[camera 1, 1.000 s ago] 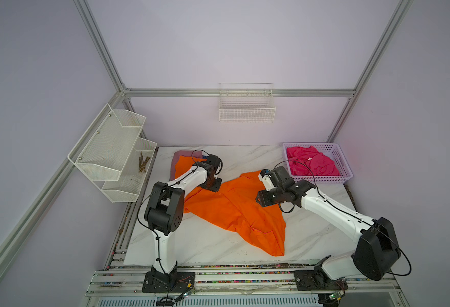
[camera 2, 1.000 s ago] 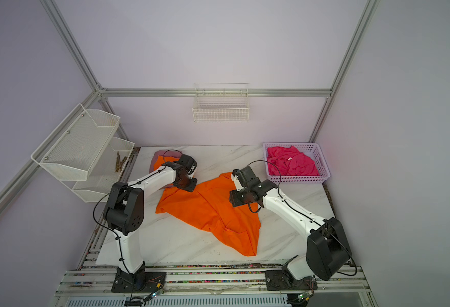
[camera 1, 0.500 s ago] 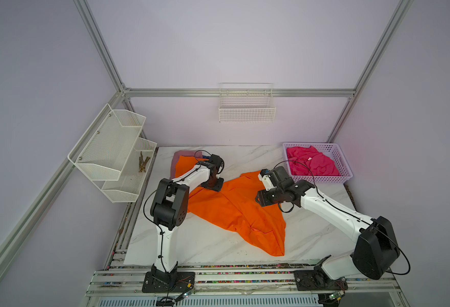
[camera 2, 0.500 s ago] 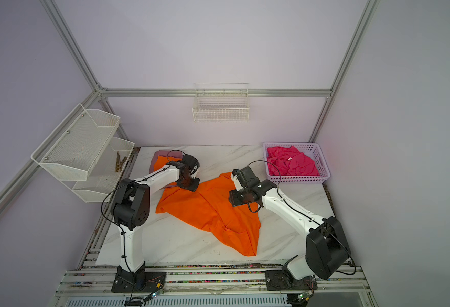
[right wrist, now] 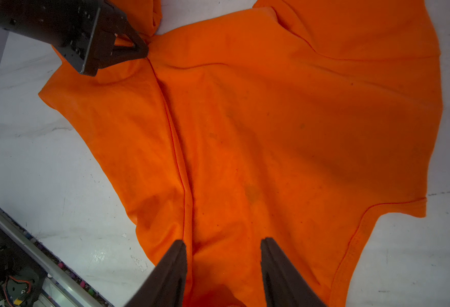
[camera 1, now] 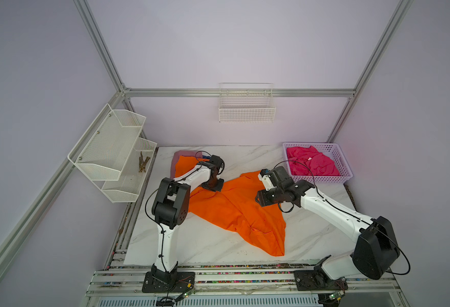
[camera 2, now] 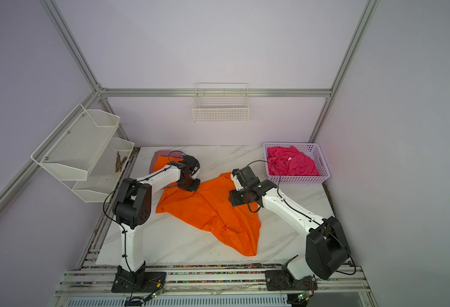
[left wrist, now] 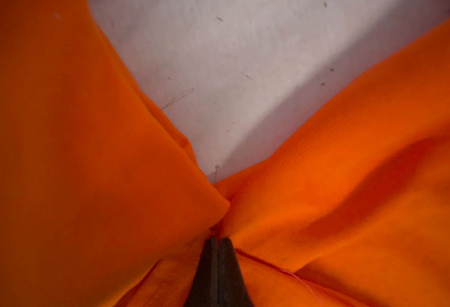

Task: Fold and stack t-shirts
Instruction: Flatten out the T-shirt at the center of the board.

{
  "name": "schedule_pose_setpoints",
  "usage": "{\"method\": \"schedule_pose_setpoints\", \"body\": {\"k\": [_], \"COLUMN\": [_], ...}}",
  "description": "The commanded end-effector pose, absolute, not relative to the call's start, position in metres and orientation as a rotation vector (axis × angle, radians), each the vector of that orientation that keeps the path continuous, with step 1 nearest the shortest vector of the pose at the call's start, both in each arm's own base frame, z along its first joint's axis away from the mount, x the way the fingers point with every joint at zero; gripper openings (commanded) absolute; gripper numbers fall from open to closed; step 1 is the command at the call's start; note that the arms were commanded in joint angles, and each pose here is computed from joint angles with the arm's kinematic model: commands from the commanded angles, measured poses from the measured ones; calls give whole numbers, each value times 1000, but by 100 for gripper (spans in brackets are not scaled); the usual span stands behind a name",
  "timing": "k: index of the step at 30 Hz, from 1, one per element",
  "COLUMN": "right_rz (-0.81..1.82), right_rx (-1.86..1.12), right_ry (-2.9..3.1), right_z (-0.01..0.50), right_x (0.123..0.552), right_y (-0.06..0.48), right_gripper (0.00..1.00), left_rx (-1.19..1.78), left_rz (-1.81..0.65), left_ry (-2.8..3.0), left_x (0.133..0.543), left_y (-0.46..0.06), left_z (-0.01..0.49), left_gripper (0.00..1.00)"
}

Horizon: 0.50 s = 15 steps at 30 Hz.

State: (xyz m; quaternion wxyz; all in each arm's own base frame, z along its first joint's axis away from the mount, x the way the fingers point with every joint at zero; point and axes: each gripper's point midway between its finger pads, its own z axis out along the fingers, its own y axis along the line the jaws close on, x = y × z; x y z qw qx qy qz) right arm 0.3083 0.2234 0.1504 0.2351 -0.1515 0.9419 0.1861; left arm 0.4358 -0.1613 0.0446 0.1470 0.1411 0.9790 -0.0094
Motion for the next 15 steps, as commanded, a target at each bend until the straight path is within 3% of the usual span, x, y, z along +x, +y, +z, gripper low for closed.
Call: {"method": "schedule_pose_setpoints", "body": {"k": [1,9,15], "right_rz": [534,567,588], "right_rx": [-435,-482,-525], "right_ry": [2587,2585,2592], "right_z": [143,138,133], "right_x": [308,312,317], "right_y": [231,242,252], "right_gripper": [51,51,51], "left_rx": [351,303,271], "left_rz": [-23,0,14], "left_ry": [2755,2776,2808], "left_x": [431,390,374], "left_y": [-154,-146,-143], "left_z": [88,115,121], "left_gripper": [0,0,18]}}
